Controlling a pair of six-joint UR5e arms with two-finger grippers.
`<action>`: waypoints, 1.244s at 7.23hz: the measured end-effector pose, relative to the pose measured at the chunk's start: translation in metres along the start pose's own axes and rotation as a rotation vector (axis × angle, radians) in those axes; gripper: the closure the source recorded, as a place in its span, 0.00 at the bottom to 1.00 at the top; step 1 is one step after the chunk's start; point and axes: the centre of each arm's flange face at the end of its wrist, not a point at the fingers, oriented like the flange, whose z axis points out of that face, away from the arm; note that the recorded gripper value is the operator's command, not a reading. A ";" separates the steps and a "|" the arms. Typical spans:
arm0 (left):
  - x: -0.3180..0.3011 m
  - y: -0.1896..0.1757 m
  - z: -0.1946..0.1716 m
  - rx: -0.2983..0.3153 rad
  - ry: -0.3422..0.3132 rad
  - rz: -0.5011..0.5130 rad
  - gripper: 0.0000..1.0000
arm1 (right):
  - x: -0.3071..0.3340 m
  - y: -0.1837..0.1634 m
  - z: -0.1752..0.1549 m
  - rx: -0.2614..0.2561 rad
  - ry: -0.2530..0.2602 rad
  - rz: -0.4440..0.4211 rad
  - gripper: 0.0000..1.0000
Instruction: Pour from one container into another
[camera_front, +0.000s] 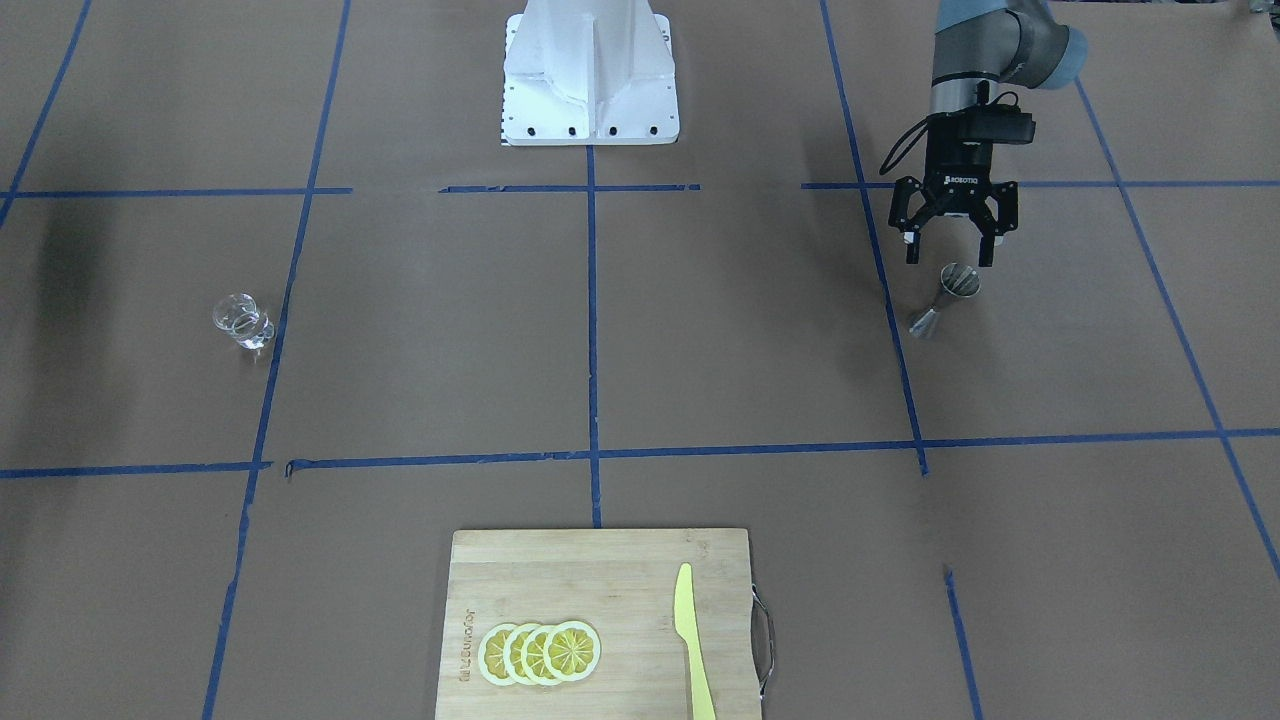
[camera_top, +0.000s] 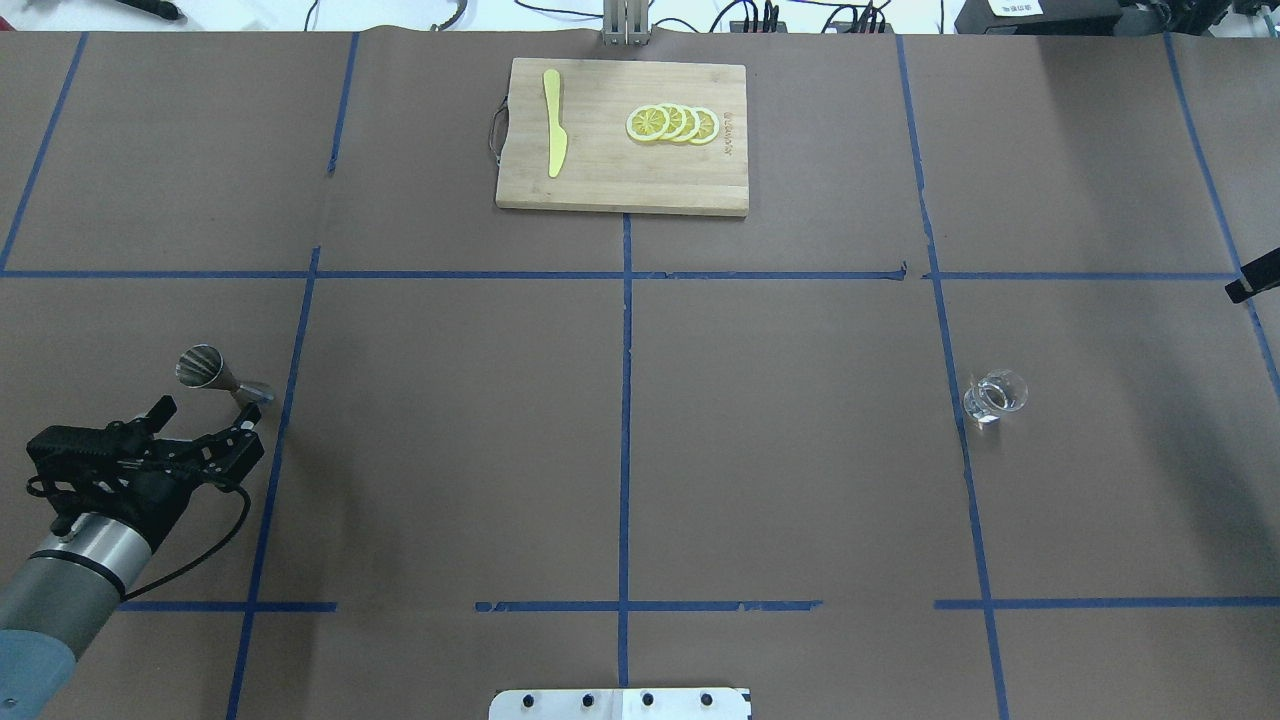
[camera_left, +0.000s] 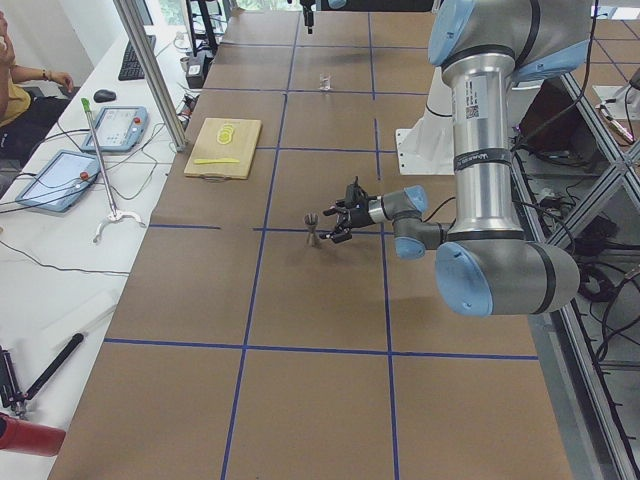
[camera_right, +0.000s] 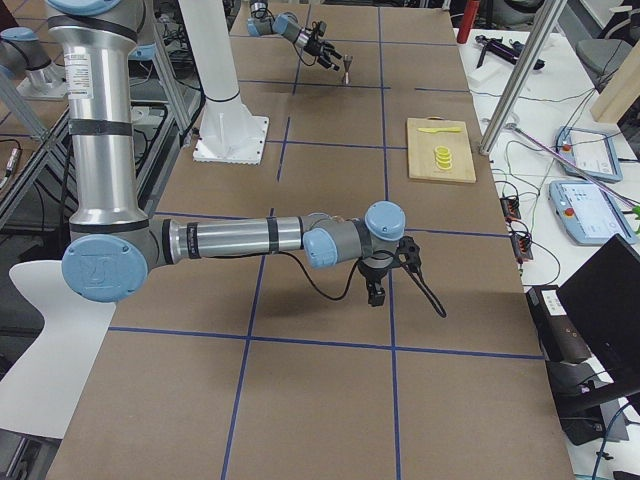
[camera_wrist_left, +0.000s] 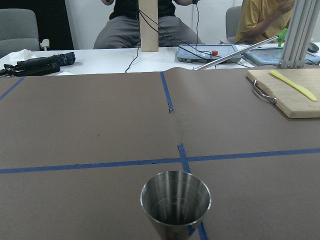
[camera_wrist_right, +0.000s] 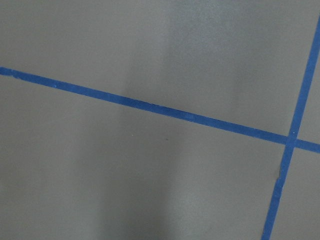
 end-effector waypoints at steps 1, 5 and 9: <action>0.005 0.005 0.005 -0.002 0.002 0.000 0.01 | 0.000 0.000 0.000 0.001 0.000 -0.001 0.00; -0.003 0.013 0.017 -0.004 -0.015 0.013 0.02 | 0.002 0.000 0.001 -0.002 0.009 0.004 0.00; -0.006 0.008 0.036 0.000 -0.035 -0.006 0.04 | 0.004 0.000 0.002 -0.002 0.014 0.005 0.00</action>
